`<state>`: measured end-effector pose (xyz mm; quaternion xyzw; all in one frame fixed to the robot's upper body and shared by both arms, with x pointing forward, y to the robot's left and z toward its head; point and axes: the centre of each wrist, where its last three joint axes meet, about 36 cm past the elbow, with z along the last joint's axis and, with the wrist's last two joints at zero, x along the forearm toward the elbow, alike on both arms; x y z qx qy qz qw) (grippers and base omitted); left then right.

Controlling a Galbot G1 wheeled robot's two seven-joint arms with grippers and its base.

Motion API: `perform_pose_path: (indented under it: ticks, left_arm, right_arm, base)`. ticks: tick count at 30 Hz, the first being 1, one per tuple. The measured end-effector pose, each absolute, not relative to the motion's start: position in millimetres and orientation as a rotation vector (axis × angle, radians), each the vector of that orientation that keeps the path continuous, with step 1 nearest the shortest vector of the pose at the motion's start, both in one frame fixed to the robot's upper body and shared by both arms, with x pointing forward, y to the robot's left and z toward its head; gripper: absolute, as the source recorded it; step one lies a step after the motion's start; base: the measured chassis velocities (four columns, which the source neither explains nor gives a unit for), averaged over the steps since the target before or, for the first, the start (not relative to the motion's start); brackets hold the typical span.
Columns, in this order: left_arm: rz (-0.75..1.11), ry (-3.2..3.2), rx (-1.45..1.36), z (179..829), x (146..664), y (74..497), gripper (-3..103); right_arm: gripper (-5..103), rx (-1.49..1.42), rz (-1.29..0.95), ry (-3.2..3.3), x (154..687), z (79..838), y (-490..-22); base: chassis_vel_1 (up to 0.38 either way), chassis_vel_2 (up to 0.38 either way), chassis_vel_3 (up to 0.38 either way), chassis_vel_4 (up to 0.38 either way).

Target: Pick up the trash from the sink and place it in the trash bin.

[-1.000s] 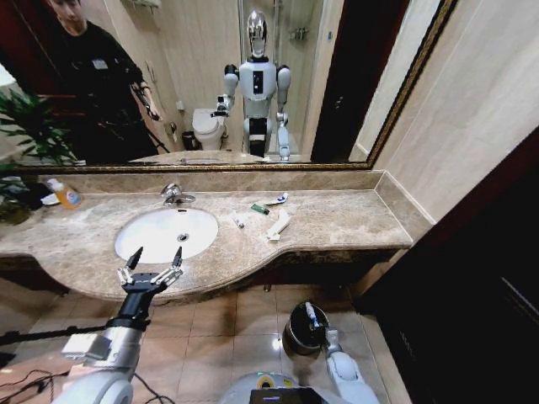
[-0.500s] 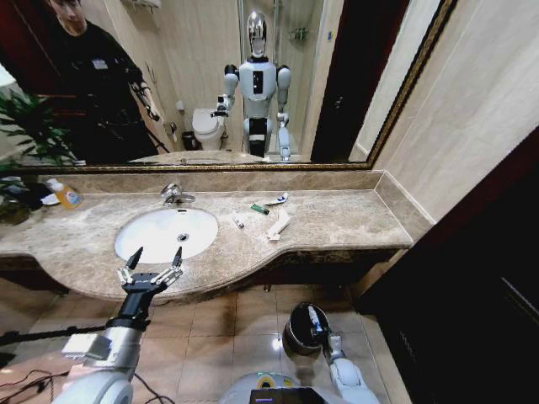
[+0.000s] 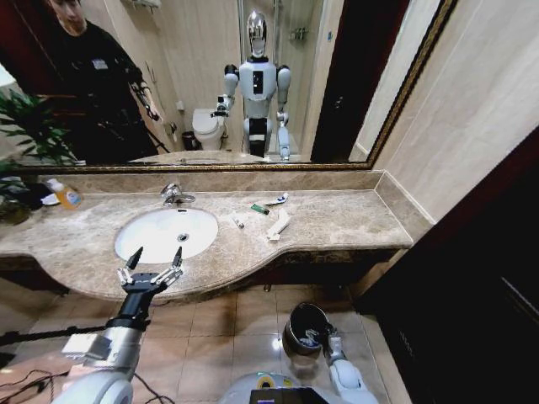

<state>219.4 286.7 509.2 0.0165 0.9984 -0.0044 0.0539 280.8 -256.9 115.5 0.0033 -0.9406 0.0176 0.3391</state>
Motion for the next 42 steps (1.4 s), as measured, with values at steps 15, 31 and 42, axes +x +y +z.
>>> perform_pose_path:
  ticks: [15, 31, 42]
  left_arm:
    - [-0.013, 3.033, 0.05, 509, 219, 287, 100]
    - [-0.013, 3.033, 0.05, 509, 219, 287, 100]
    - [-0.013, 3.033, 0.05, 509, 219, 287, 100]
  right_arm:
    - [100, 0.007, 0.041, -2.467, 283, 123, -255]
    - [100, -0.022, -0.03, -2.513, 282, 161, -259]
    - [100, 0.007, -0.111, -2.681, 281, 255, -264]
  base:
    - [0.0, 0.0, 0.0, 0.0]
    - [0.0, 0.0, 0.0, 0.0]
    - [0.0, 0.0, 0.0, 0.0]
